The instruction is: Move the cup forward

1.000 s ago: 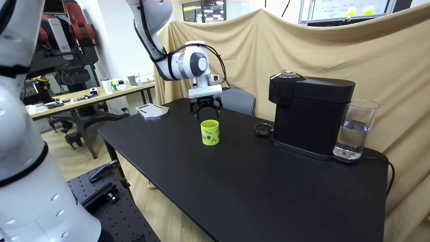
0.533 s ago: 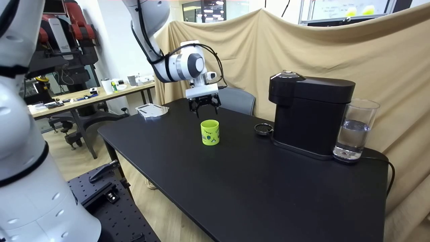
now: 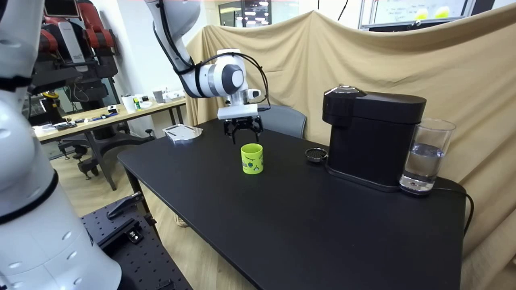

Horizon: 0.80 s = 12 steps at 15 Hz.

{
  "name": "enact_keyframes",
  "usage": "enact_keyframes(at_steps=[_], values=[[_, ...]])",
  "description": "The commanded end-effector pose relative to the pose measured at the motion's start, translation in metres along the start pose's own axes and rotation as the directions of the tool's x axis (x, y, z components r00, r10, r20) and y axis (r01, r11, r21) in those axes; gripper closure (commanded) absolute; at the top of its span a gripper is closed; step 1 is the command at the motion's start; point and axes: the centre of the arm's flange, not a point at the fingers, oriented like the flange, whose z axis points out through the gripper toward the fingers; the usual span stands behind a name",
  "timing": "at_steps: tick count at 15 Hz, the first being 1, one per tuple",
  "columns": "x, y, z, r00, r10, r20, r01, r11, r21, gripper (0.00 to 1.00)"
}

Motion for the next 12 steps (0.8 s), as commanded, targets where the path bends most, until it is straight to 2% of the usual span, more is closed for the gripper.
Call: enact_keyframes(at_steps=[1, 3, 4, 5, 6, 12], values=[[-0.023, 0.010, 0.012, 0.996, 0.079, 0.035, -0.081, 0.996, 0.042, 0.00], [-0.025, 0.014, 0.021, 0.996, 0.081, 0.048, -0.083, 0.995, 0.049, 0.00], [-0.024, 0.015, 0.025, 0.996, 0.081, 0.049, -0.083, 0.995, 0.048, 0.25], [-0.023, 0.014, 0.028, 0.996, 0.071, 0.054, -0.074, 0.996, 0.055, 0.27], [-0.022, 0.013, 0.030, 0.996, 0.064, 0.055, -0.067, 0.996, 0.055, 0.33], [-0.015, 0.000, 0.039, 0.998, 0.001, 0.060, -0.006, 0.997, 0.074, 0.75]])
